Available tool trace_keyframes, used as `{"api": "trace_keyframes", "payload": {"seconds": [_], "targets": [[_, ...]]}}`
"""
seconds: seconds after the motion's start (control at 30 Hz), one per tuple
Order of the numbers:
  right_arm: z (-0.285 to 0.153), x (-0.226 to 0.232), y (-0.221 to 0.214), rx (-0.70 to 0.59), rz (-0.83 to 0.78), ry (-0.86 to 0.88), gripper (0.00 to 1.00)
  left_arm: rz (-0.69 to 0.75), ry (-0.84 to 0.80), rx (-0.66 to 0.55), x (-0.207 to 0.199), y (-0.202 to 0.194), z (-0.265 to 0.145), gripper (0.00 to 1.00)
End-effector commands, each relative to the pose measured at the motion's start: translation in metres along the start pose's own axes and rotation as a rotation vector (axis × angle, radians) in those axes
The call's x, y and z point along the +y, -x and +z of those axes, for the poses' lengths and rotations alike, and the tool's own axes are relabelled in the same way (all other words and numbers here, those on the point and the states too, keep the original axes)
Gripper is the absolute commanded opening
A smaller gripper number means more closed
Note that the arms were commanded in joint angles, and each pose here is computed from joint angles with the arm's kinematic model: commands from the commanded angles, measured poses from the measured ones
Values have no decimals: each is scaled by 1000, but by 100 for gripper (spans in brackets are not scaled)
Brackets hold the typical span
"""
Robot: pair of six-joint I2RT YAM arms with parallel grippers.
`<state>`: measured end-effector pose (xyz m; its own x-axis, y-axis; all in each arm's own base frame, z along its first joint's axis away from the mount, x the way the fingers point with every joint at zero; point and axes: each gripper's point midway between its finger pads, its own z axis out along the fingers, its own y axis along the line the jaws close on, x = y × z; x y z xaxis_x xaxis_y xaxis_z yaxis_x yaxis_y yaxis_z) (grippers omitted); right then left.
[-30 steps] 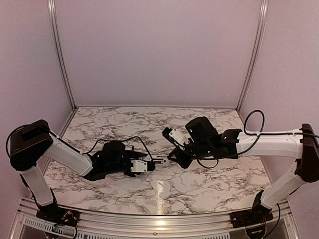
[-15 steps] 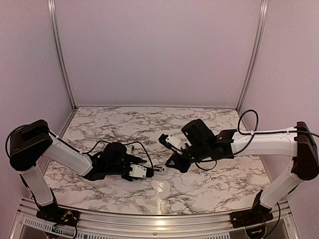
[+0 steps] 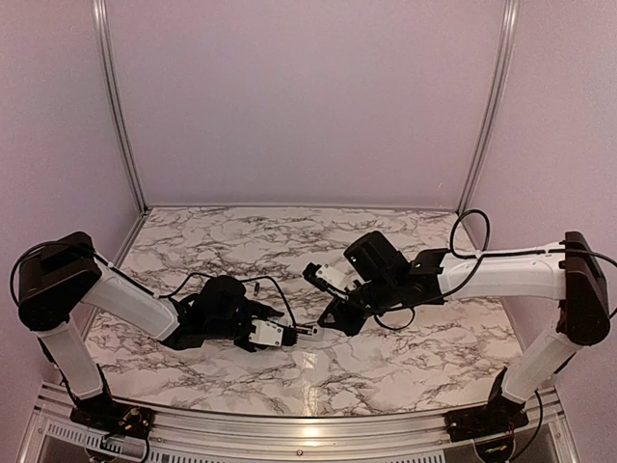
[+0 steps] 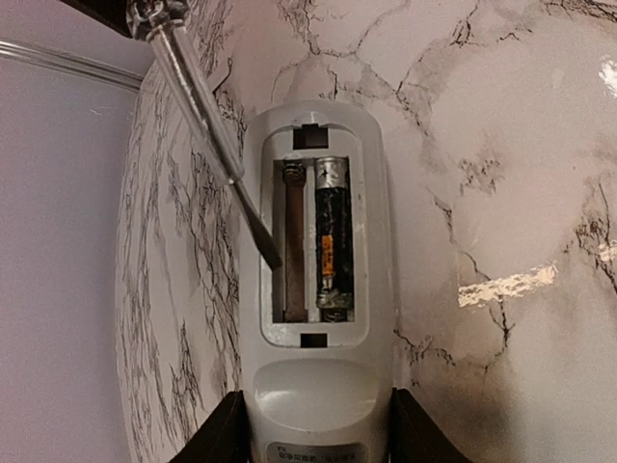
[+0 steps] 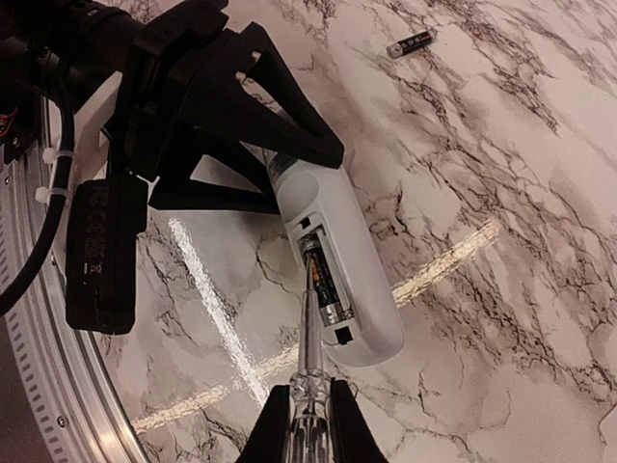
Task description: Unload the batteries from the remote control
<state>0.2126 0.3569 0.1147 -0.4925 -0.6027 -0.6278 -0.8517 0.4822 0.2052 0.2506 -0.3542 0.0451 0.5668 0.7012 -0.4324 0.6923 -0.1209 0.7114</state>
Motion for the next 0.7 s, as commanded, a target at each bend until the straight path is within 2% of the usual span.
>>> {"api": "trace_keyframes", "payload": {"seconds": [0.0, 0.67], "targets": [[2, -4, 10, 7, 23, -15, 0, 23, 34, -27, 15, 13, -4, 0], [14, -15, -1, 60, 28, -58, 0, 44, 30, -10, 12, 10, -3, 0]]}}
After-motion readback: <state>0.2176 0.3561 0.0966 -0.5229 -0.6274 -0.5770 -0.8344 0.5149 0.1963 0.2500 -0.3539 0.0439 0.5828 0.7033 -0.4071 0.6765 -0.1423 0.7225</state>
